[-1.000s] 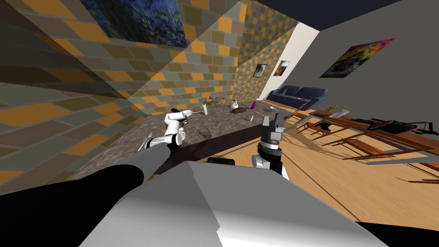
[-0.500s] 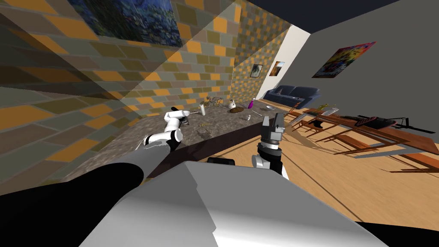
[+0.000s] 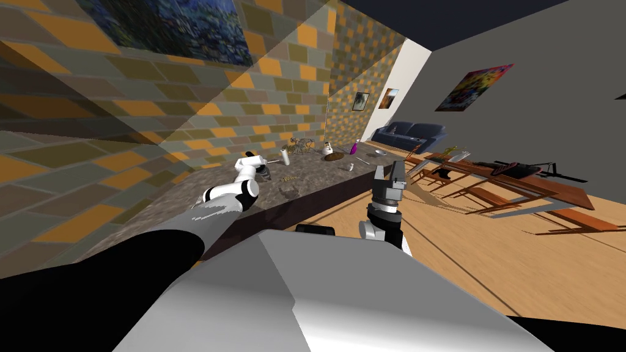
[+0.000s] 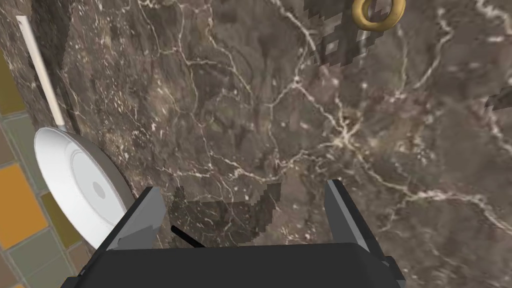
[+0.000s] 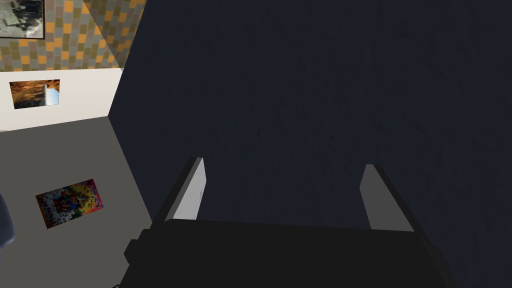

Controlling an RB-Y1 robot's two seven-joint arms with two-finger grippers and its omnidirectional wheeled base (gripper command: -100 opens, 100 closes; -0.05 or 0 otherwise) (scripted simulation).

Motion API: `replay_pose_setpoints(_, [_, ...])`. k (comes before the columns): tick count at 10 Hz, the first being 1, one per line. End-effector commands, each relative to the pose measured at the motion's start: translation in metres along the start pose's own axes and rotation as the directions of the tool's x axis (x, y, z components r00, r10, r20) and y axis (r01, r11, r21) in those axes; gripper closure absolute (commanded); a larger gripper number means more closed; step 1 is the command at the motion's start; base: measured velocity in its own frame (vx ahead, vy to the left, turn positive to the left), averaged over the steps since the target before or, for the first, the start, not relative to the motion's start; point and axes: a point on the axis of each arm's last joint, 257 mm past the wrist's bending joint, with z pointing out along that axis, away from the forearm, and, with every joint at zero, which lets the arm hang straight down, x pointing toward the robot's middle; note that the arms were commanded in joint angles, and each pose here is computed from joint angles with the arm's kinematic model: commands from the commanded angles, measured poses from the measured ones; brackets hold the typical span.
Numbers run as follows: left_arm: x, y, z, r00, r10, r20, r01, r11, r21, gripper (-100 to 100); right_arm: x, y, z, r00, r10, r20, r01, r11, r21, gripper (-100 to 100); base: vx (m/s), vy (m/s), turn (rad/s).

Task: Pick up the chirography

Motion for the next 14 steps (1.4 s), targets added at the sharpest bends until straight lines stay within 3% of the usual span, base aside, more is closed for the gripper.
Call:
replay_pose_setpoints(1, [0.004,0.013,-0.001,1.0,-0.004,-0.007,0.003,0.998,-0.061,-100,0.0,0.0,0.0,1.0,0.0,0.0,0.0,1.0,0.0,0,0.019,-0.032,-0.108])
replay_pose_setpoints(5, [0.01,0.04,-0.004,1.0,0.0,-0.013,-0.002,0.984,-0.179,-100,0.0,0.0,0.0,1.0,0.0,0.0,0.0,1.0,0.0,0,0.018,-0.033,-0.078])
replay_pose_setpoints(7, [0.01,0.042,-0.003,1.0,0.0,-0.013,-0.002,0.983,-0.184,-100,0.0,0.0,0.0,1.0,0.0,0.0,0.0,1.0,0.0,0,0.017,-0.025,-0.034])
replay_pose_setpoints(9, [0.013,0.067,-0.004,1.0,0.012,-0.014,-0.016,0.962,-0.274,-100,0.0,0.0,0.0,1.0,0.0,0.0,0.0,1.0,0.0,0,0.031,-0.03,-0.125])
replay_pose_setpoints(10, [0.013,0.067,-0.004,1.0,0.012,-0.014,-0.016,0.962,-0.274,-100,0.0,0.0,0.0,1.0,0.0,0.0,0.0,1.0,0.0,0,0.039,-0.037,-0.046])
replay_pose_setpoints(11, [0.013,0.077,-0.004,1.0,0.02,-0.013,-0.023,0.951,-0.309,-100,0.0,0.0,0.0,1.0,0.0,0.0,0.0,1.0,0.0,0,0.044,-0.037,-0.048])
replay_pose_setpoints(13, [0.013,0.077,-0.004,1.0,0.02,-0.013,-0.023,0.951,-0.309,-100,0.0,0.0,0.0,1.0,0.0,0.0,0.0,1.0,0.0,0,0.022,-0.016,-0.028])
replay_pose_setpoints(14, [0.012,0.086,-0.005,1.0,0.027,-0.011,-0.029,0.941,-0.336,-100,0.0,0.0,0.0,1.0,0.0,0.0,0.0,1.0,0.0,0,0.023,-0.018,-0.06])
